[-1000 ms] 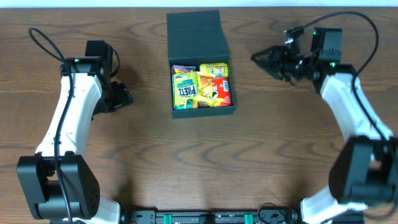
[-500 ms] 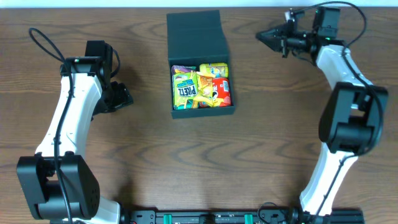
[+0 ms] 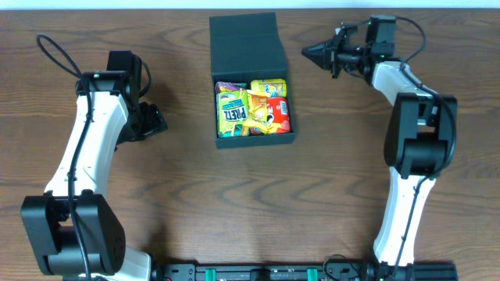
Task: Pack container
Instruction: 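Move the right gripper to the box's back right edge by the lid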
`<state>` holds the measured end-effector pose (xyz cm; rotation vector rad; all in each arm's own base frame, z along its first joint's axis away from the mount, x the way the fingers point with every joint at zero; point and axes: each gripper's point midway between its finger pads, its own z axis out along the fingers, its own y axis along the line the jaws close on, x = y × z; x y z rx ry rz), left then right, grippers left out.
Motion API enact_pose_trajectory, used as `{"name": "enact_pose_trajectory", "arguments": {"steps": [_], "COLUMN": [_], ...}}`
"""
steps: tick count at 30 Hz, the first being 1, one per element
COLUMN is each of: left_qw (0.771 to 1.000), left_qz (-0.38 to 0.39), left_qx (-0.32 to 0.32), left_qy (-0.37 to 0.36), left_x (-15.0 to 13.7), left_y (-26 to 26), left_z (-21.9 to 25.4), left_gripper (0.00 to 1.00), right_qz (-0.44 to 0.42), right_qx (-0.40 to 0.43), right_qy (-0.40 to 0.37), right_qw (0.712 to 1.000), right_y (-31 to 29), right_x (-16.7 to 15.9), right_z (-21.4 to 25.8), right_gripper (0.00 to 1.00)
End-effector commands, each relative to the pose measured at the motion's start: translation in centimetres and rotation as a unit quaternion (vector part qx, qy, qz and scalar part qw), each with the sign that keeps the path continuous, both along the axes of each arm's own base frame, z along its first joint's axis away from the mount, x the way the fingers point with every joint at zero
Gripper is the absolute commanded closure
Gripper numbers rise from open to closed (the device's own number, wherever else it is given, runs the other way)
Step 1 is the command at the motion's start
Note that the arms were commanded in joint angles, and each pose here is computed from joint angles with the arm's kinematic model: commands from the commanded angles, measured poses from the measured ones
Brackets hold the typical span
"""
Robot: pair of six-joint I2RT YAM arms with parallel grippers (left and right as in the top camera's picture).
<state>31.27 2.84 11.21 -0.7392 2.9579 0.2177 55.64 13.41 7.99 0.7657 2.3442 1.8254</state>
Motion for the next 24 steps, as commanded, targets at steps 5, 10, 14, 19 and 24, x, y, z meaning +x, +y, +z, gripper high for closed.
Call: {"name": "enact_pose_trajectory", "arguments": {"steps": [5,10,14,19,24], "left_qw": [1.0,1.0,1.0,1.0,1.0], "left_qz": [0.004,0.004,0.004,0.004,0.004], "left_qx": [0.0,0.0,0.0,0.0,0.0], "left_qy": [0.005,0.005,0.005,0.005,0.005], "left_x": [-0.2,-0.2,-0.2,-0.2,-0.2], "left_y": [0.1,0.1,0.1,0.1,0.1], "left_z": [-0.2,-0.2,-0.2,-0.2,-0.2], "left_gripper": [0.05,0.05,0.05,0.05,0.05], "right_qz": [0.0,0.0,0.003,0.01,0.013], "right_qx": [-0.003,-0.013,-0.017,-0.017,-0.02], "right_qy": [0.051,0.054,0.035,0.036,0.017], "right_qw": [0.999,0.998,0.999,0.999,1.0], "right_y": [1.6,2.5,3.5,5.1,6.5], "right_x": [-0.2,-0.2,0.2,0.0,0.2], "right_z": [-4.6,-6.7,-7.3,-8.4,-8.1], "right_gripper": [0.99,0.98,0.98,0.98,0.98]}}
